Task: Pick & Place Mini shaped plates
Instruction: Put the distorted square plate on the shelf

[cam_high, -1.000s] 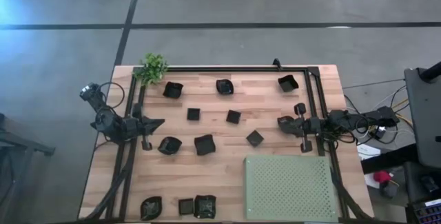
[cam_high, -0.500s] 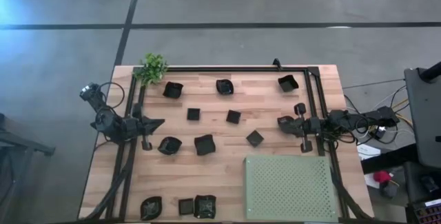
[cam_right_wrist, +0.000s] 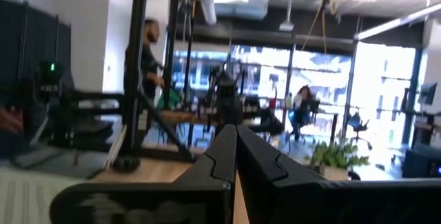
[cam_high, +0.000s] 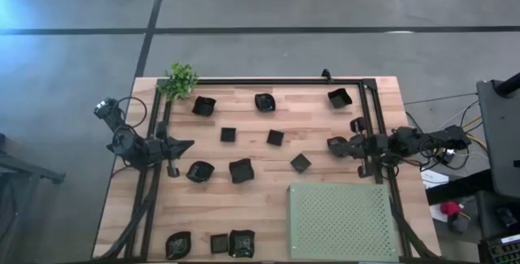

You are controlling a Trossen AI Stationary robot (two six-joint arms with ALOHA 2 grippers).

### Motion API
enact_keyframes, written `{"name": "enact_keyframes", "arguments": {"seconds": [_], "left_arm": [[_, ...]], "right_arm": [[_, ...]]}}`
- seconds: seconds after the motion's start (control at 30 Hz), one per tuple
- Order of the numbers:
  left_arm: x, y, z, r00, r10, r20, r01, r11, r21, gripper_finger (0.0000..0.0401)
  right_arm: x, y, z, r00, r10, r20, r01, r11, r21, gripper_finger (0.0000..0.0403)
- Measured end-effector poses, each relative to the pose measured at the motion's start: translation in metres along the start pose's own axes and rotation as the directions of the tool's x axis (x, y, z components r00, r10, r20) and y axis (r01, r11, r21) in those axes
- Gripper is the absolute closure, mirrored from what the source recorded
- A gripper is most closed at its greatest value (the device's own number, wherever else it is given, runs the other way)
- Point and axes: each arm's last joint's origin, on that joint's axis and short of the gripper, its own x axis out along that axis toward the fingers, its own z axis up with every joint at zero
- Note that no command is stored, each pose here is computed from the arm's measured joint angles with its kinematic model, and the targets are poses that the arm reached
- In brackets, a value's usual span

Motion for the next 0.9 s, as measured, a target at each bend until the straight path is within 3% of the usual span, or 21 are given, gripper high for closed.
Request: {"name": "enact_keyframes", "arguments": {"seconds": [0.47,0.63,0.77,0.9], "left_arm": [[0.0000,0.0001,0.0004,1.000,0.000,0.002,0.000,1.000,-0.005,0.0401],[0.0000,-0.0009,0.0033,0.998,-0.060,0.038,0.065,0.986,-0.155,0.0401],[0.0000,-0.0007,0.0041,0.997,-0.060,0.044,0.066,0.987,-0.144,0.0401],[0.0002,0.0036,0.0089,0.999,0.033,0.015,-0.030,0.987,-0.160,0.0401]], "right_arm": [[-0.0001,-0.0010,0.0032,0.999,-0.026,0.031,0.026,1.000,0.004,0.0394],[-0.0001,-0.0016,0.0031,0.998,-0.048,0.029,0.047,0.999,0.015,0.0394],[-0.0001,-0.0022,0.0029,0.997,-0.070,0.025,0.068,0.996,0.051,0.0394],[-0.0001,-0.0025,0.0030,0.997,-0.078,0.025,0.076,0.996,0.053,0.0394]]}}
